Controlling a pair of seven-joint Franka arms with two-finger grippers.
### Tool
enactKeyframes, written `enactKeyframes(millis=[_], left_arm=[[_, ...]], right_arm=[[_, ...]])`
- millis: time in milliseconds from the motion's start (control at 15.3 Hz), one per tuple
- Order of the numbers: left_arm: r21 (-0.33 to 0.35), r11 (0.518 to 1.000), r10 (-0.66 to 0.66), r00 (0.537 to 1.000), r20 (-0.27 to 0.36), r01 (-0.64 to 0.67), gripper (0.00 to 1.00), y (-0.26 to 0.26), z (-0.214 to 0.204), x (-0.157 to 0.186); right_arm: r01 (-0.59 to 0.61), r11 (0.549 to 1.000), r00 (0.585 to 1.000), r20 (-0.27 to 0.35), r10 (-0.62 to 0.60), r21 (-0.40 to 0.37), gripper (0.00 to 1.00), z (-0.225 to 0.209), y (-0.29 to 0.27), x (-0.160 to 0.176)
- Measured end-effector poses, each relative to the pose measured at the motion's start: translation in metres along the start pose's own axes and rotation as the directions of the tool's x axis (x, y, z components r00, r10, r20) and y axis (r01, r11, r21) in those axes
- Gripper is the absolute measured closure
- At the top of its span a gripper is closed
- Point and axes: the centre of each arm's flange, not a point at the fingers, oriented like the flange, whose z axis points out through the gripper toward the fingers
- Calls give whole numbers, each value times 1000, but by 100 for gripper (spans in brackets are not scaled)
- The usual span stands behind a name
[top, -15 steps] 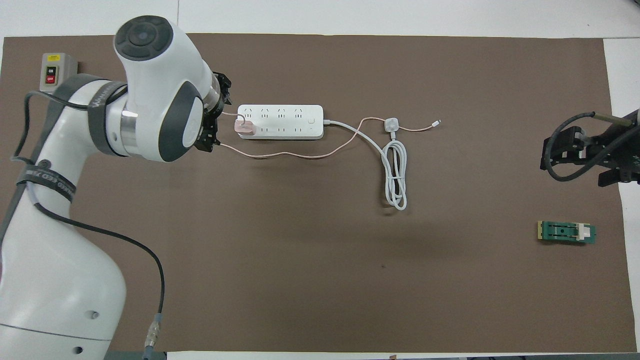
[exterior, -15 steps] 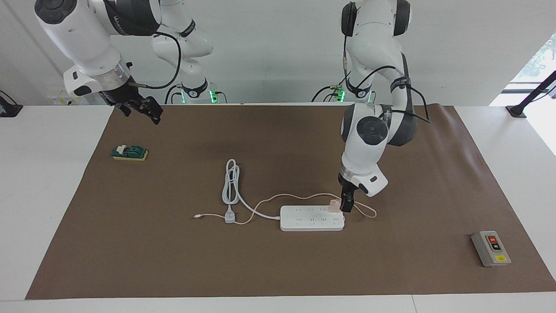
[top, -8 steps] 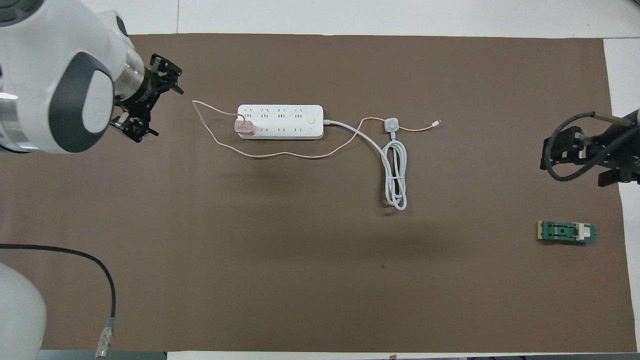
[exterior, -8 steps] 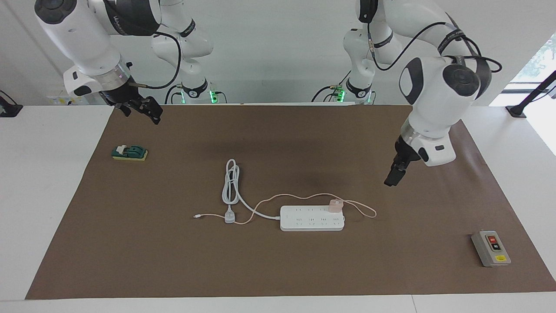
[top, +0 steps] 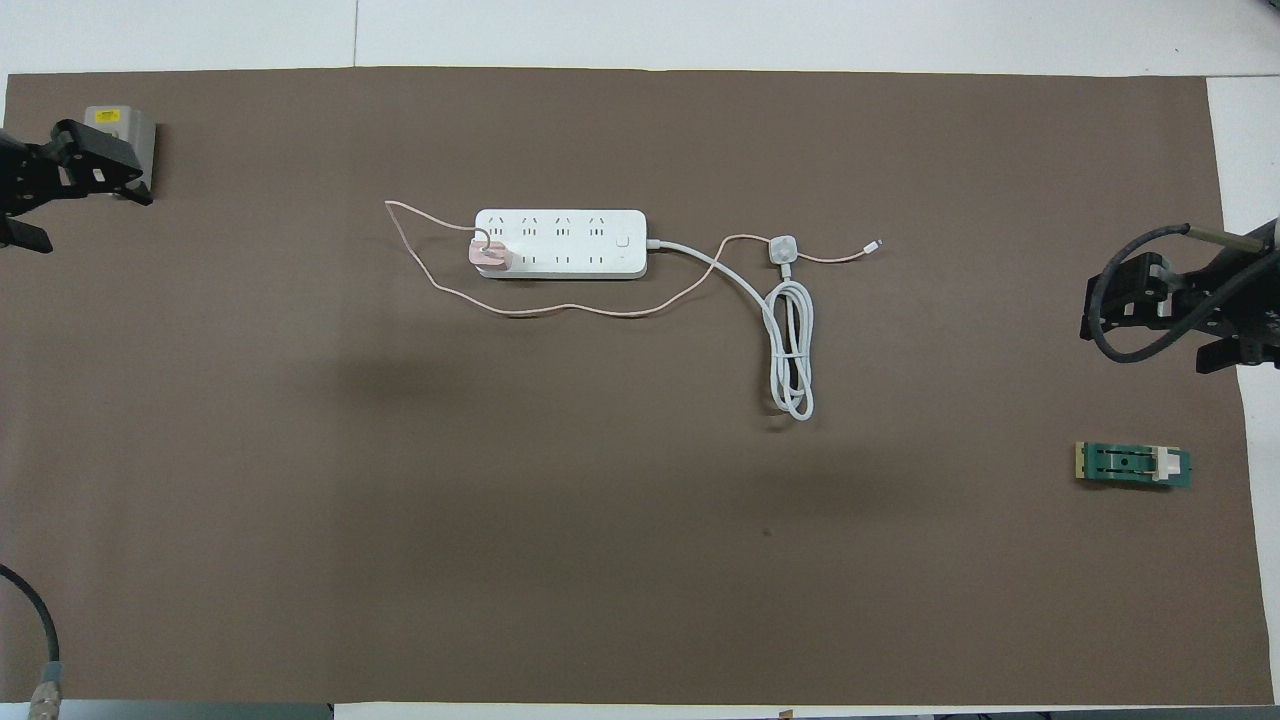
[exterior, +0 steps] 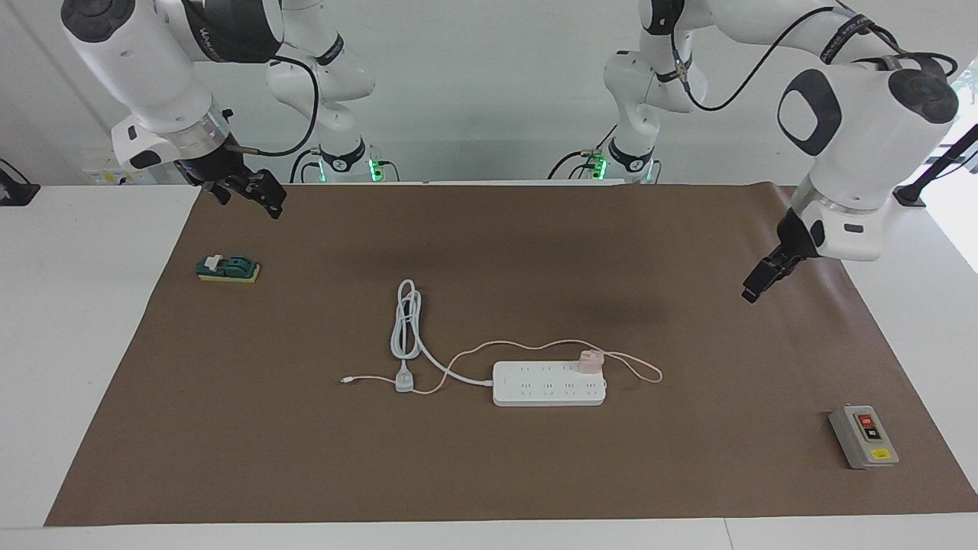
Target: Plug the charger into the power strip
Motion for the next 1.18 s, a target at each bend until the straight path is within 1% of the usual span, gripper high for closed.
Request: enactKeyframes(millis=[196, 458, 589, 720, 850, 981, 1178], left_arm=[[-21, 1000, -7, 1000, -14, 6, 0, -21, -19, -1], [-42, 998, -53, 998, -29, 51, 0, -55, -39, 0], [-56, 997, -51, 999, -11, 50, 0, -68, -44, -2], [-35, 999, -4, 1000, -11, 4, 0, -67, -49, -7], [-4, 999, 52, 999, -13, -52, 0, -52, -53, -15], [0, 995, 104, 995, -9, -104, 0, -30, -54, -24], [1, 982, 187, 982, 28, -187, 0, -13, -47, -38]], right_arm=[[0, 1000, 1000, 0, 0, 0, 0, 0, 0, 0], [0, 1000, 1000, 0, 0, 0, 0, 0, 0, 0], [0, 1000, 1000, 0, 0, 0, 0, 0, 0, 0], [0, 1000, 1000, 0, 0, 0, 0, 0, 0, 0], [0, 1000, 1000, 0, 0, 0, 0, 0, 0, 0], [0, 1000, 1000, 0, 0, 0, 0, 0, 0, 0], [0, 1000, 1000, 0, 0, 0, 0, 0, 0, 0]])
